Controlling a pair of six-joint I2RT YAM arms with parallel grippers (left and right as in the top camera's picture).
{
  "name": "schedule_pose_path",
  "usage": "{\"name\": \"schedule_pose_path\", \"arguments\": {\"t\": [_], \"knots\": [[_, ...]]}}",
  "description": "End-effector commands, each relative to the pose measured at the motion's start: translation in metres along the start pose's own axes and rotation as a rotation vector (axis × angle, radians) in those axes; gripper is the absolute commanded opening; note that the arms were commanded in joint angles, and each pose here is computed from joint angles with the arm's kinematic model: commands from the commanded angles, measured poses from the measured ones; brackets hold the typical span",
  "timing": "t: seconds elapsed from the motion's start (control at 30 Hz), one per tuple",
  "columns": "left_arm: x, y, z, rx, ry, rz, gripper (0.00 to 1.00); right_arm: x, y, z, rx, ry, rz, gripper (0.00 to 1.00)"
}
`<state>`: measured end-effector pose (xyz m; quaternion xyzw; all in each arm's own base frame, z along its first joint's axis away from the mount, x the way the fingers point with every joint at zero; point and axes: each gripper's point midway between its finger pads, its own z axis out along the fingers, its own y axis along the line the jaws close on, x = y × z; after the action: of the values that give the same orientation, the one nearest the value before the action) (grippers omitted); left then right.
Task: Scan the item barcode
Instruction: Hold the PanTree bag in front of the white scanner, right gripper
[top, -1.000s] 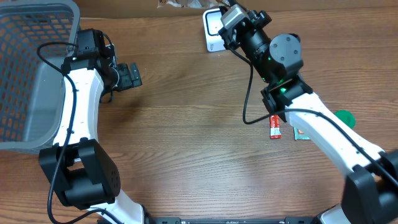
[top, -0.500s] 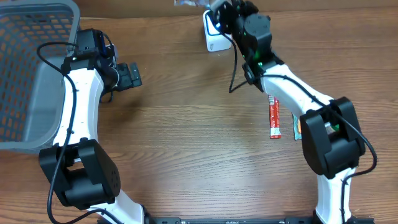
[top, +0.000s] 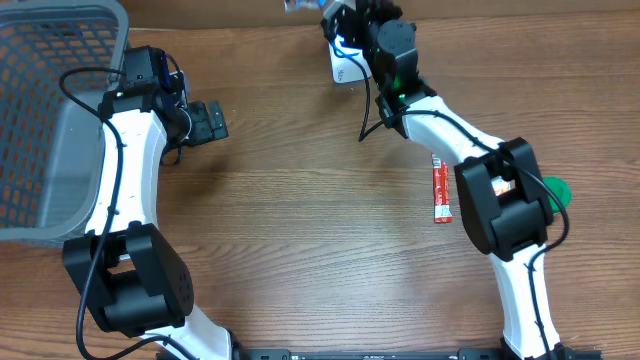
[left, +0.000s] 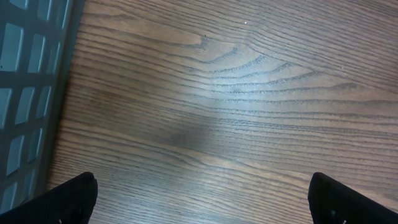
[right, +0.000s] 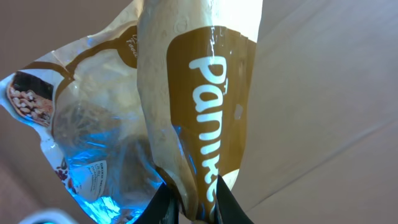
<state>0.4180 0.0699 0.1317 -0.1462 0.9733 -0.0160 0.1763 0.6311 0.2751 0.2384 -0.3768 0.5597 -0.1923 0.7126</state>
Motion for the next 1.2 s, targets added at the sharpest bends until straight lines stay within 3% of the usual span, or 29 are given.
{"name": "schedule_pose_path", "arguments": {"t": [0.0,0.43,1.03,1.17], "knots": [[-0.007,-0.002,-0.004,-0.002,-0.019,0.024,1.00,0.002,-0.006,0.003,0.044,0.003,-0.011,0.04],[-0.007,-0.002,-0.004,-0.002,-0.020,0.024,1.00,0.017,-0.001,0.003,0.046,0.060,0.097,0.04],[-0.007,-0.002,-0.004,-0.002,-0.019,0.024,1.00,0.024,0.028,-0.001,-0.021,0.150,0.084,0.03],[-0.007,-0.002,-0.004,-0.002,-0.020,0.024,1.00,0.031,0.037,-0.003,-0.041,0.186,0.180,0.04]]}}
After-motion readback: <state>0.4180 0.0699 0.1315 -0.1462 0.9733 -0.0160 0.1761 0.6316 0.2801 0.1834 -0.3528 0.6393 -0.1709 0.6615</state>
